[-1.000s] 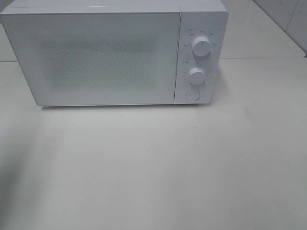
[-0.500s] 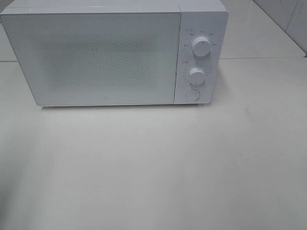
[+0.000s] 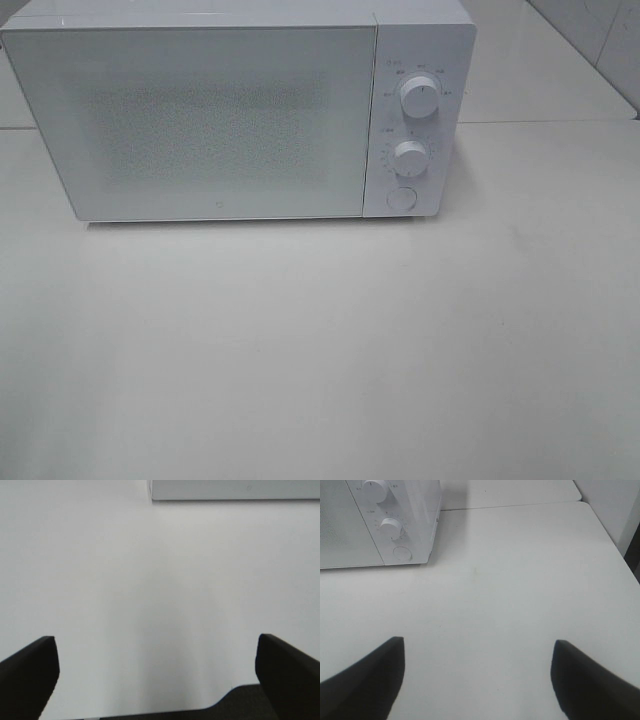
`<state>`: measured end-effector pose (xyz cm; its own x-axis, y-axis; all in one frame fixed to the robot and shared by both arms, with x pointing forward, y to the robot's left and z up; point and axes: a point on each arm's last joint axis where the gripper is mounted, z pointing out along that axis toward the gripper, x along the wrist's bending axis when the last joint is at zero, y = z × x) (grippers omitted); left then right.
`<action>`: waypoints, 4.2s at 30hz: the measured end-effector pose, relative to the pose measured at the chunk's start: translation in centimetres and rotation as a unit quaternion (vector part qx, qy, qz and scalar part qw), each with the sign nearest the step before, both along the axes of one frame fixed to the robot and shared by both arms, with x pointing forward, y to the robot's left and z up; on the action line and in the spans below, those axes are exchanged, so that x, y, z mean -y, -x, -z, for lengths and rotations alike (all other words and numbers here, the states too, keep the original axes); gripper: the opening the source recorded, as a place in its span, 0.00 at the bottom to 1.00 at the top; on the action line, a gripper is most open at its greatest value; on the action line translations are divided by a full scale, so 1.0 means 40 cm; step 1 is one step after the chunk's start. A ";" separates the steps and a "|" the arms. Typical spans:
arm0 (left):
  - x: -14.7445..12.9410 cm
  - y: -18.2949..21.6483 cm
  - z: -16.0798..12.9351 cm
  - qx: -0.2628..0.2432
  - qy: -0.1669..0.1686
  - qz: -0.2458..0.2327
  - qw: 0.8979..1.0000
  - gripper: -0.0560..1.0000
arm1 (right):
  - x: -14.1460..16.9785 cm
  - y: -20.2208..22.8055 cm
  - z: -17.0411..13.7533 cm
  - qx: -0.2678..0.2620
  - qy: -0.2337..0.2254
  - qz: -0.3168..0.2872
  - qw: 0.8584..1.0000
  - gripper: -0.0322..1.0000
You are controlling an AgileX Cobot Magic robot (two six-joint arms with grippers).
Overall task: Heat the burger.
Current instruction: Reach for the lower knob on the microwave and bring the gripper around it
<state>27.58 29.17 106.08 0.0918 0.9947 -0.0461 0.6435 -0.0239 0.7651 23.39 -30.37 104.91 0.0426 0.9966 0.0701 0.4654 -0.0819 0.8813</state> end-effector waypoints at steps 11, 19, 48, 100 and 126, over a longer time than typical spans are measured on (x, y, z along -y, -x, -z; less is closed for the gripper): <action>0.002 0.100 -0.005 0.118 -0.011 0.006 0.993 0.99 | 0.000 0.000 0.000 0.000 0.000 0.000 1.000 0.78; 0.002 0.117 -0.004 0.138 -0.011 0.006 0.990 0.99 | 0.000 0.000 0.000 0.000 0.000 0.000 1.000 0.78; 0.005 0.113 0.008 0.126 -0.006 0.009 0.992 0.99 | 0.000 0.000 -0.011 0.016 0.000 -0.001 1.000 0.78; 0.005 0.113 0.008 0.126 -0.006 0.009 0.992 0.99 | -0.033 -0.390 -0.003 0.093 -0.009 -0.025 0.995 0.78; 0.005 0.113 0.008 0.125 -0.006 0.009 0.992 0.99 | -0.080 -0.550 0.151 0.166 0.060 -0.024 0.984 0.78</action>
<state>23.06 28.98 105.75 0.1169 0.9931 -0.0081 0.4324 -0.0436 0.9006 45.37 -27.19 98.88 -0.0105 0.9989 -0.0455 0.1512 0.0465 0.9874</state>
